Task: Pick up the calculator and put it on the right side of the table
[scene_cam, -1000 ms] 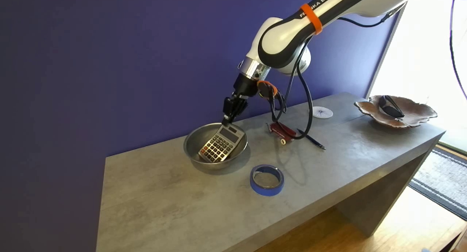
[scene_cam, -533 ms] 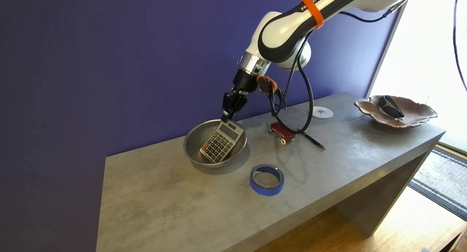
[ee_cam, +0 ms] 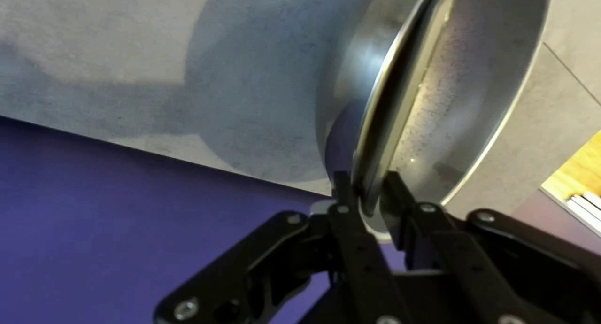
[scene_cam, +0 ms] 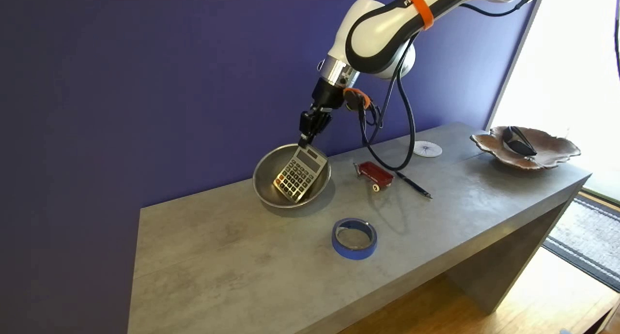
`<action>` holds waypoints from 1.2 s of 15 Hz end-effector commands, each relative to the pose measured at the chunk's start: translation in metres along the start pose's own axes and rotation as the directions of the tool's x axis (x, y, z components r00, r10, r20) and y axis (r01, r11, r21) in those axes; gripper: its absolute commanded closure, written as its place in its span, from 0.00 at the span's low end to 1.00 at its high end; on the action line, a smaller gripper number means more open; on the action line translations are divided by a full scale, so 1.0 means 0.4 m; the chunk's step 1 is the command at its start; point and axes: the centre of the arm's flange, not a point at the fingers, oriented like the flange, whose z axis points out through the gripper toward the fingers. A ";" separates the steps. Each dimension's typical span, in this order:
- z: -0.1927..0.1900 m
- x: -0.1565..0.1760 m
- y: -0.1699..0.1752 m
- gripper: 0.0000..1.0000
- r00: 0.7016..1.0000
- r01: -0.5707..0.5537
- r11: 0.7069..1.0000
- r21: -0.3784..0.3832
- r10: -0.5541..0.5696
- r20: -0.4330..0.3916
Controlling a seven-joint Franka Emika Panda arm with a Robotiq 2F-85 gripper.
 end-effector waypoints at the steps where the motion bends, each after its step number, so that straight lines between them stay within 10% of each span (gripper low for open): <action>1: 0.032 -0.039 -0.010 0.95 0.989 -0.061 0.998 -0.024 0.064 0.135; 4: 0.034 -0.051 -0.008 0.78 0.979 -0.091 0.993 -0.079 0.104 0.176; 5: 0.034 -0.053 -0.009 0.53 0.976 -0.098 0.992 -0.077 0.111 0.186; 14: -0.023 -0.065 -0.097 0.02 0.984 -0.160 0.976 -0.145 0.170 0.055; 18: -0.108 -0.100 -0.168 0.00 0.973 -0.220 0.965 -0.144 0.228 0.046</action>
